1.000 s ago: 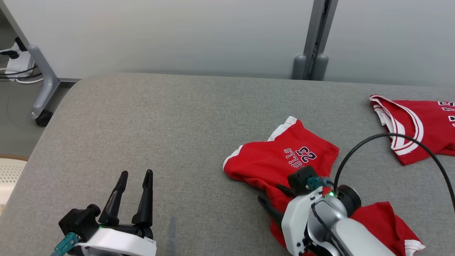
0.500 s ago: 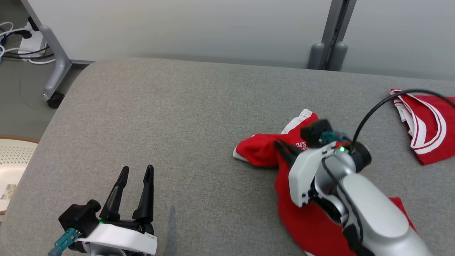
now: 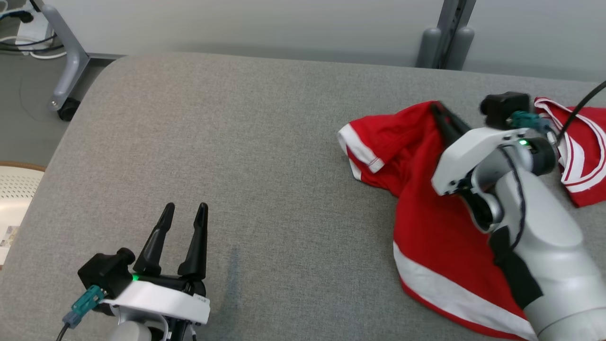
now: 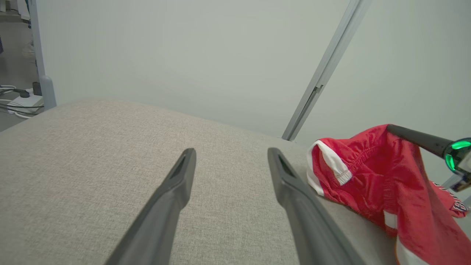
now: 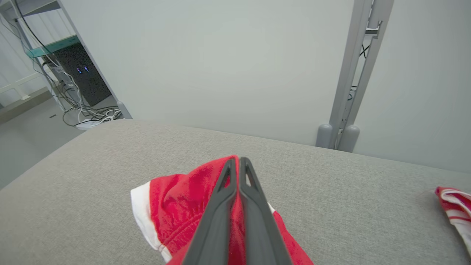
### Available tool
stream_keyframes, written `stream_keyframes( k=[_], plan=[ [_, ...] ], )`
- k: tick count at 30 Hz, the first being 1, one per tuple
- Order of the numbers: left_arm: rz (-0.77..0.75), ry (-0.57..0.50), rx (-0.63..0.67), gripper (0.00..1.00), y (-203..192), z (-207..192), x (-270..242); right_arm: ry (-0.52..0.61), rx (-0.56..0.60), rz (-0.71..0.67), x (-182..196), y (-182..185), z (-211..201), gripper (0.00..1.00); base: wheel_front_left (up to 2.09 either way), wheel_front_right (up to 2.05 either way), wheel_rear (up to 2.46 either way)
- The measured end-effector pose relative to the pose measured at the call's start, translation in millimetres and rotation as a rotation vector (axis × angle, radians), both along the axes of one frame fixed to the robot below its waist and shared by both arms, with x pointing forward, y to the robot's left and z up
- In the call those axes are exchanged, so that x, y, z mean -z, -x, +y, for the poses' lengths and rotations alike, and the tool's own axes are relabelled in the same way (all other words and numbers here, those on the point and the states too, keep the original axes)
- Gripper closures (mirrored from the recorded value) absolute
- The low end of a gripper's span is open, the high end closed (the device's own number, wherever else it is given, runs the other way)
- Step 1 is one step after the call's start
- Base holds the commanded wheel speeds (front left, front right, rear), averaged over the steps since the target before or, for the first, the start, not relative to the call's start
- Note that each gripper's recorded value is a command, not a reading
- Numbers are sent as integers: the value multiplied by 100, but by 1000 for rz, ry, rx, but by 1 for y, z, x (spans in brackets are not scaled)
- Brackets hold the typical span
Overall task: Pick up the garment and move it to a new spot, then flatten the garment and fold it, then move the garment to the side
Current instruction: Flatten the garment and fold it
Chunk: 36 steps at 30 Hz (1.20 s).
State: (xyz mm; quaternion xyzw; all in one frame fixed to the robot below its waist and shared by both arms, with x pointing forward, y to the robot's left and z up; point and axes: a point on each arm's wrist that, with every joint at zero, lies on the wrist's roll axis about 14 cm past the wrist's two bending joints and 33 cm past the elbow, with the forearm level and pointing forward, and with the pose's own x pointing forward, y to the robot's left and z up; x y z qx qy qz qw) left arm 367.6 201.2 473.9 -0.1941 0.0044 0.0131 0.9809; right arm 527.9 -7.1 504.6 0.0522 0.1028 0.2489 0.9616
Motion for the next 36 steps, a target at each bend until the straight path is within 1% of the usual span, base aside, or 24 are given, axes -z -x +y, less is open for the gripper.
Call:
stream_keyframes(
  k=[3,4,5,6,8,11,13,19,23,26,30,33,36],
  plan=[
    [-3,-7,19,0,-7,-4,-1,43,87,32,19,-17,-34,100,0,0,0],
    [-2,-8,25,0,-8,-5,-1,52,118,42,26,-20,-45,92,0,0,0],
    [1,-8,30,0,-8,-7,0,69,142,47,32,-23,-56,62,0,0,0],
    [5,-7,32,0,-8,-7,1,75,162,45,34,-24,-63,0,0,0,0],
    [5,-5,42,0,-10,-10,2,59,191,19,31,-27,-70,0,0,0,0],
    [5,-5,74,0,-11,-19,2,62,192,-11,27,-21,-68,0,0,0,0],
    [3,-8,108,0,-12,-29,1,68,205,-31,23,-17,-75,0,0,0,0],
    [20,-32,322,0,-12,-87,4,32,262,-93,12,10,-99,0,0,0,0],
    [43,-56,473,0,-19,-125,4,15,343,-154,3,32,-136,0,0,0,0],
    [75,-103,576,0,-27,-148,6,8,406,-188,-1,54,-165,0,0,0,0],
    [74,-154,719,0,-37,-186,1,-17,479,-230,-7,80,-192,0,0,0,0],
    [115,-178,803,0,-43,-209,7,-37,518,-250,-10,98,-204,0,0,0,0],
    [182,-200,852,0,-53,-221,21,-57,540,-261,-10,109,-208,0,0,0,0]
  ],
)
